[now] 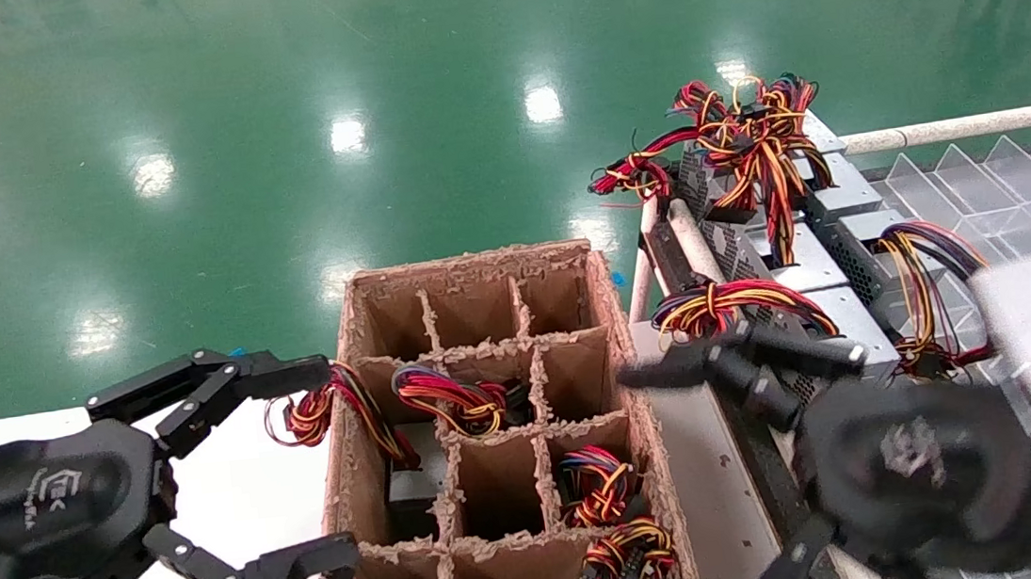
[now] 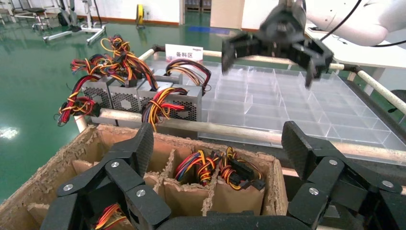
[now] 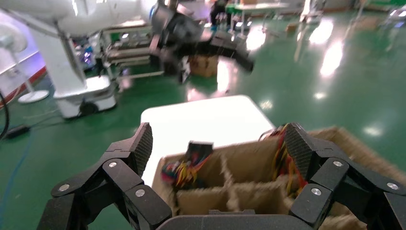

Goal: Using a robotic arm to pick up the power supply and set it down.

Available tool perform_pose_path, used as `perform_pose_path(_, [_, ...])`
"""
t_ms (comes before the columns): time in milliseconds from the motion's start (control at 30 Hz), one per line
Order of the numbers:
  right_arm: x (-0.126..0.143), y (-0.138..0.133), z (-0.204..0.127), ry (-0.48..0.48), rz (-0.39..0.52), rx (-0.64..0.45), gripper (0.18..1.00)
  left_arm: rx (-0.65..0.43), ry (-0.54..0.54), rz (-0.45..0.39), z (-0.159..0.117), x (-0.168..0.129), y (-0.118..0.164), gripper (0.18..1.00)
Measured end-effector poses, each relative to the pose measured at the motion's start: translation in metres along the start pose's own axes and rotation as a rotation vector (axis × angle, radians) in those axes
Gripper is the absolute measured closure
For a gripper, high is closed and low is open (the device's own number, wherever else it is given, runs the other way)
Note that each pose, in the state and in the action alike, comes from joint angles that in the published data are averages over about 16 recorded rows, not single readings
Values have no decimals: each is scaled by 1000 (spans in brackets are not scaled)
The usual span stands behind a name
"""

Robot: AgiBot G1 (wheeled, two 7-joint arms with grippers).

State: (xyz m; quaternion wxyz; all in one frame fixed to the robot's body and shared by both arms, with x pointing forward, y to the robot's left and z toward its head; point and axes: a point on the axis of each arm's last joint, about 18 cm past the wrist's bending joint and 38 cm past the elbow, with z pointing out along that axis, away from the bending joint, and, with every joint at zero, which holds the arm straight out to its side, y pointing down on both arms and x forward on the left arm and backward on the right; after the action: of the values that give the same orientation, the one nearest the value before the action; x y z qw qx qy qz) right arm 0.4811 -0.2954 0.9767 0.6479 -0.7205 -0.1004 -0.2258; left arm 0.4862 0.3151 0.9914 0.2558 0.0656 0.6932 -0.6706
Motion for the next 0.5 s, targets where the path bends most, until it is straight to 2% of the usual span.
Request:
perform_pose_path(200, [-3,23,20,-62,21,-53,179,0,0,0,0,0,0,227])
perform_pose_path(500, [-1,59,70,-177,27,-129,179,0,0,0,0,0,0,354])
